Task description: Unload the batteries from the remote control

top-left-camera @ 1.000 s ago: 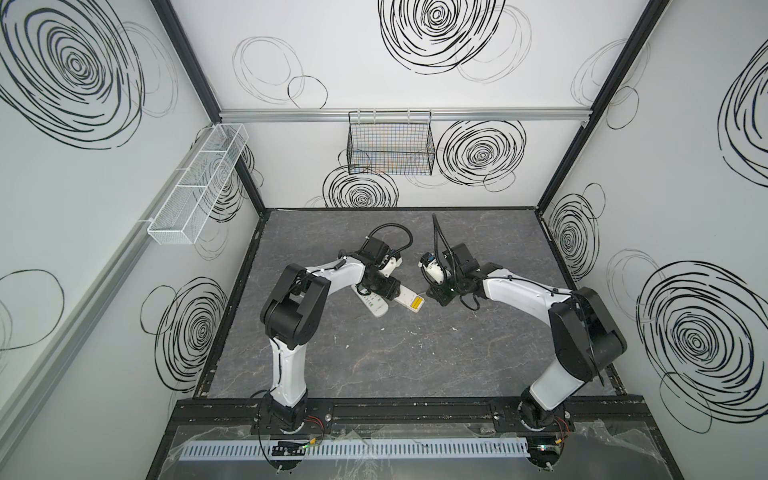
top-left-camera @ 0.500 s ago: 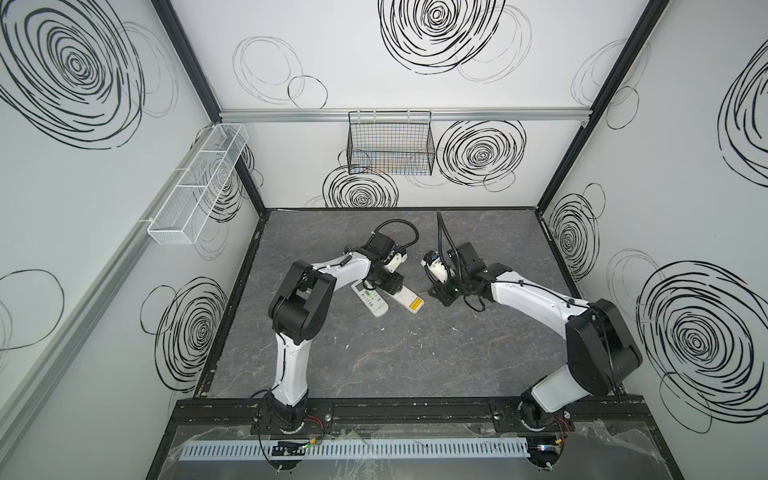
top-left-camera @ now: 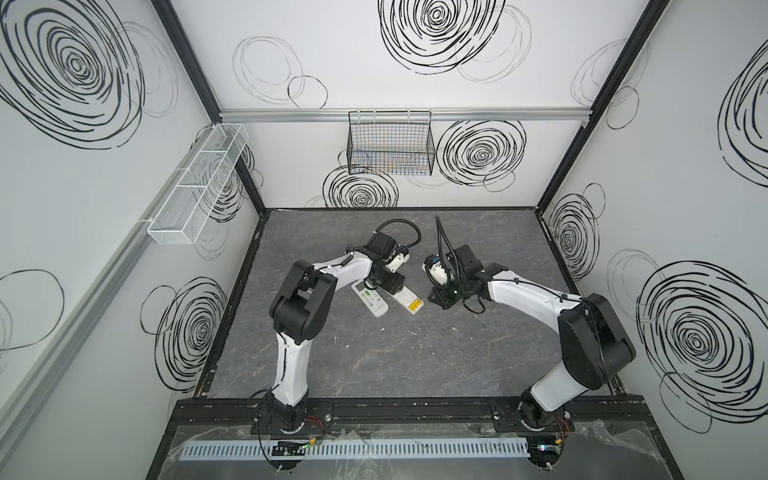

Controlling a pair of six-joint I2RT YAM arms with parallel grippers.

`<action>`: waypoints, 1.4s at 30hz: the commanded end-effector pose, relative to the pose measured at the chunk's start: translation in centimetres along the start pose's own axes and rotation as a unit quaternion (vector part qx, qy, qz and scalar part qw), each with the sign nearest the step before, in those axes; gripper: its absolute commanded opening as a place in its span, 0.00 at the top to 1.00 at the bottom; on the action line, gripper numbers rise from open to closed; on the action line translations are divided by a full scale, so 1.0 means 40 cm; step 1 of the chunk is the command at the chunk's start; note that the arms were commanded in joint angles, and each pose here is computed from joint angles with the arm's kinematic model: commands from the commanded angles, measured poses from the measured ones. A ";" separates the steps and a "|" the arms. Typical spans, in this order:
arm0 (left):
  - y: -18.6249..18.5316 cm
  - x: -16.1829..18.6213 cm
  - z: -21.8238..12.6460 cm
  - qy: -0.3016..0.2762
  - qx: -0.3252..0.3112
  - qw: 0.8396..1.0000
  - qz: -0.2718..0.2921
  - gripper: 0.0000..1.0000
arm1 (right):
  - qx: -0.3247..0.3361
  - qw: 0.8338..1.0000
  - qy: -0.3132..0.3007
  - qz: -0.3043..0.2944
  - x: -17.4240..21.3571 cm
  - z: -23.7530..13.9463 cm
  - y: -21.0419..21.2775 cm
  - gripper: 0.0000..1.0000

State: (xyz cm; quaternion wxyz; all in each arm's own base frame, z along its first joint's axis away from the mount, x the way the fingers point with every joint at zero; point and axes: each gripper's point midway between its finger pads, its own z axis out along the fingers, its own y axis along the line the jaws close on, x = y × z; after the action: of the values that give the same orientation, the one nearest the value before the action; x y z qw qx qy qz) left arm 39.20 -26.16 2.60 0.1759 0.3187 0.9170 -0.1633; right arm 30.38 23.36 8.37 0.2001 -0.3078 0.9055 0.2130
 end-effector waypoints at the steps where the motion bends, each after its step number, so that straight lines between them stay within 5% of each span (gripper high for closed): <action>1: -0.057 0.119 0.065 0.083 0.026 0.996 0.020 0.42 | -0.016 1.000 0.020 0.012 0.015 0.008 0.010 1.00; 42: -0.061 0.120 0.065 0.083 0.025 0.996 0.020 0.42 | 0.030 0.999 0.016 -0.010 0.016 0.030 -0.028 1.00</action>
State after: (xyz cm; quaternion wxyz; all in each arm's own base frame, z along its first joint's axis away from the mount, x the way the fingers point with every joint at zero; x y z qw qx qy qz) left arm 39.23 -26.19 2.60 0.1772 0.3194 0.9168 -0.1614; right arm 31.05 23.10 7.94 0.2033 -0.3007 0.9092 0.2038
